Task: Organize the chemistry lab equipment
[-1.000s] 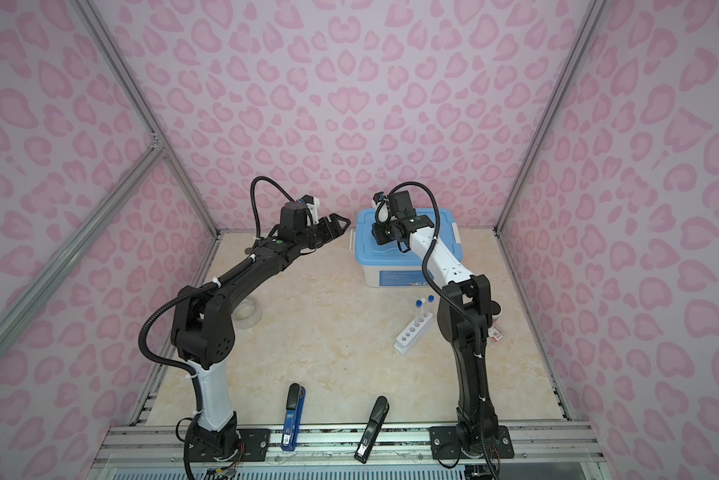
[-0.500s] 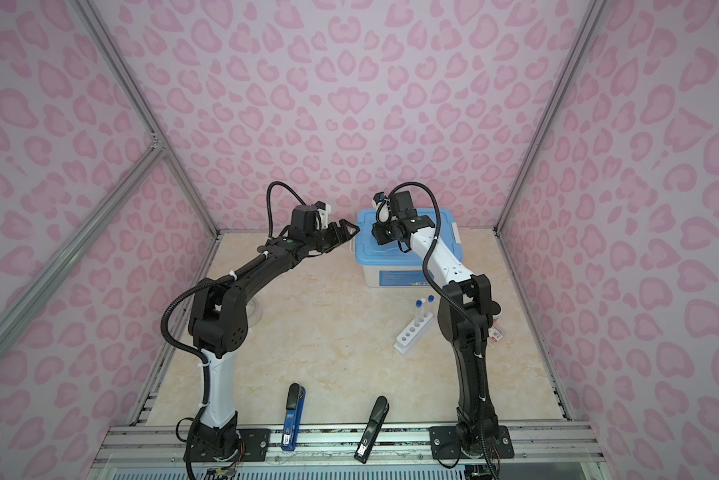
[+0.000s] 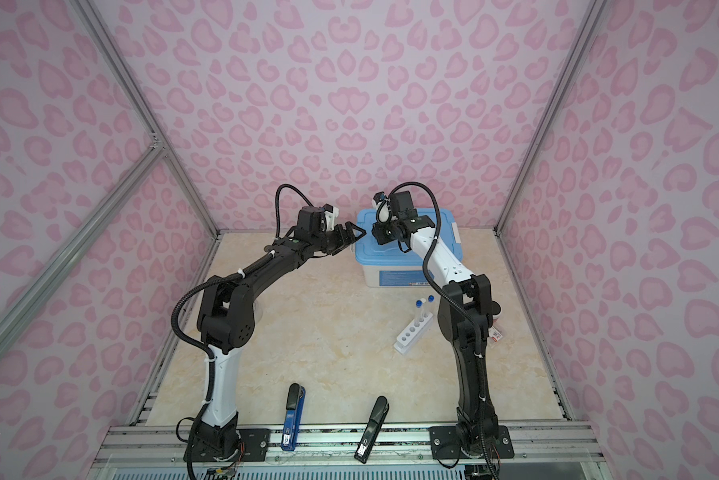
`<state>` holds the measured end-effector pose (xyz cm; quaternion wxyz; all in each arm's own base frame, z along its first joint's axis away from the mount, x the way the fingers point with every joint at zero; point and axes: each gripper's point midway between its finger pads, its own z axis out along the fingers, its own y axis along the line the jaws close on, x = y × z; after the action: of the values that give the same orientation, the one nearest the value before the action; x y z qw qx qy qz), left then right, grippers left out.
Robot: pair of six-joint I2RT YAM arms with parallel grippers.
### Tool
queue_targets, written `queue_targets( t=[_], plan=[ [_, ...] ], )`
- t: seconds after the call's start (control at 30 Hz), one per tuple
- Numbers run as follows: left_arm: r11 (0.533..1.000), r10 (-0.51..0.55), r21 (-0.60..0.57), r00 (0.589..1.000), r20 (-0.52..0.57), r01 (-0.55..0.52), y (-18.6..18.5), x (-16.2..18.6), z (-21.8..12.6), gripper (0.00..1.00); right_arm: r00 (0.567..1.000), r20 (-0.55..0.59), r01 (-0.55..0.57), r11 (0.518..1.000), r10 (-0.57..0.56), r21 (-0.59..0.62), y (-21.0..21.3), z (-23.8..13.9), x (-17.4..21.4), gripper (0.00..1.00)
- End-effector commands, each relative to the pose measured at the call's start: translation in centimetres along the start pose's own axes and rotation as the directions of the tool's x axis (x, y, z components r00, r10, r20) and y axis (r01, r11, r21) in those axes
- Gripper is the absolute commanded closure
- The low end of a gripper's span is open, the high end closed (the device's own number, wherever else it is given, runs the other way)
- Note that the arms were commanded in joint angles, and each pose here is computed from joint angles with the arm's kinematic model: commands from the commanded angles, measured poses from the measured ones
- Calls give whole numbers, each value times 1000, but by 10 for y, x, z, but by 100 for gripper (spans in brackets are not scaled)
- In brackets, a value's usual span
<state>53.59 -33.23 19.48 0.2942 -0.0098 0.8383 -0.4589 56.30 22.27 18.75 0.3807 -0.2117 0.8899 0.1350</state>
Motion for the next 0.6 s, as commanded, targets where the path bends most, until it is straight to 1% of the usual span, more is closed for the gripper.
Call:
queue_targets(
  t=[0.0,0.27,0.57],
  plan=[
    [999,15,39,1000,-6,-15,-6,-1,5,11,964,-258,-60,998,58,2,2,10,71,62],
    [998,17,54,1000,-17,-16,-8,2,8,15,965,-255,-60,998,58,3,1,8,71,62],
    [998,16,63,999,-37,-14,-6,6,13,14,966,-253,-60,998,58,3,2,7,70,62]
  ],
)
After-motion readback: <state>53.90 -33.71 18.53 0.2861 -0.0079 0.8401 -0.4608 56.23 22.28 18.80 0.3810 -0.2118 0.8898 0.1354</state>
